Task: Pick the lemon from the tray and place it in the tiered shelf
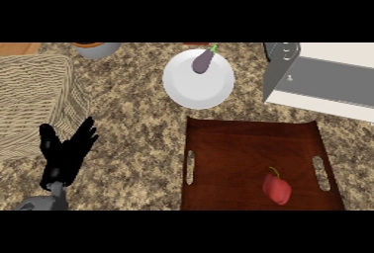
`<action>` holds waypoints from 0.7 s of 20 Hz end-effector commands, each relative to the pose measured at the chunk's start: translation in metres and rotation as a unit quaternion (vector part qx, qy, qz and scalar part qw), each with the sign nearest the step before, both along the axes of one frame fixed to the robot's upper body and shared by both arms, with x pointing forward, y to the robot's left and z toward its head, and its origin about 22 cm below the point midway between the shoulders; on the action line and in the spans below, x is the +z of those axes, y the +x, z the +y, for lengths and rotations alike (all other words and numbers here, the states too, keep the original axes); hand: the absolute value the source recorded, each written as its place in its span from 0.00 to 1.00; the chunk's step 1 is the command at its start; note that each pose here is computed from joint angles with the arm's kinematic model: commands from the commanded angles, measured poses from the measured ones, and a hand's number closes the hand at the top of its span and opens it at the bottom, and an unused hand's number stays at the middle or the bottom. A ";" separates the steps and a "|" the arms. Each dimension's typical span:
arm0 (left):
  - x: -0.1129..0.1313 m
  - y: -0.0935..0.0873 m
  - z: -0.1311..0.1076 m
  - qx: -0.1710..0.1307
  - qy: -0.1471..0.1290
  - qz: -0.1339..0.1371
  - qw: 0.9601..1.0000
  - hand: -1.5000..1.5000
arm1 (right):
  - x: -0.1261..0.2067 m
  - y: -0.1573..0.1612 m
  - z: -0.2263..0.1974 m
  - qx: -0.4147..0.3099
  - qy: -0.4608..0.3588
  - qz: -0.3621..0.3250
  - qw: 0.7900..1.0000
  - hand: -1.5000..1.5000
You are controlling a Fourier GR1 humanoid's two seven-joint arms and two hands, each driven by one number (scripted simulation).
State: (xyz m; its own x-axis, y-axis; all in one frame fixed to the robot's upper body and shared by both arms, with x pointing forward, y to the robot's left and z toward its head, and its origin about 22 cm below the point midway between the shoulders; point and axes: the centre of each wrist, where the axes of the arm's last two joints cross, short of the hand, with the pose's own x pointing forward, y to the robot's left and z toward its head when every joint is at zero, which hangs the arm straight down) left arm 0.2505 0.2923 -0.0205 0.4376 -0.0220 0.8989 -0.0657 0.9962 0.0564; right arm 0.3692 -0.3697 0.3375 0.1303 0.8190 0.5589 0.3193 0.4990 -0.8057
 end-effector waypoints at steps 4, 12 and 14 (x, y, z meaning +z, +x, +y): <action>-0.009 0.001 -0.013 0.001 -0.004 -0.001 1.000 0.50 | -0.010 0.027 -0.016 -0.012 -0.014 -0.006 1.000 1.00; -0.001 0.002 -0.011 0.001 -0.010 0.005 1.000 0.50 | -0.037 0.039 -0.033 0.020 -0.001 -0.031 0.999 1.00; -0.008 -0.001 0.012 0.003 -0.001 0.002 1.000 0.50 | -0.019 0.037 -0.028 0.021 -0.001 -0.029 0.999 1.00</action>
State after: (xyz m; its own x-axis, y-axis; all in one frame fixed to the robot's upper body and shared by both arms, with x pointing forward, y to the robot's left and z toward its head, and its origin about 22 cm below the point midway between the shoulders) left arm 0.2505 0.2919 -0.0247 0.4328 -0.0220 0.9012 -0.0686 0.9960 0.0573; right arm 0.4062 -0.3898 0.3156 0.0846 0.8265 0.5566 0.3439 0.5001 -0.7948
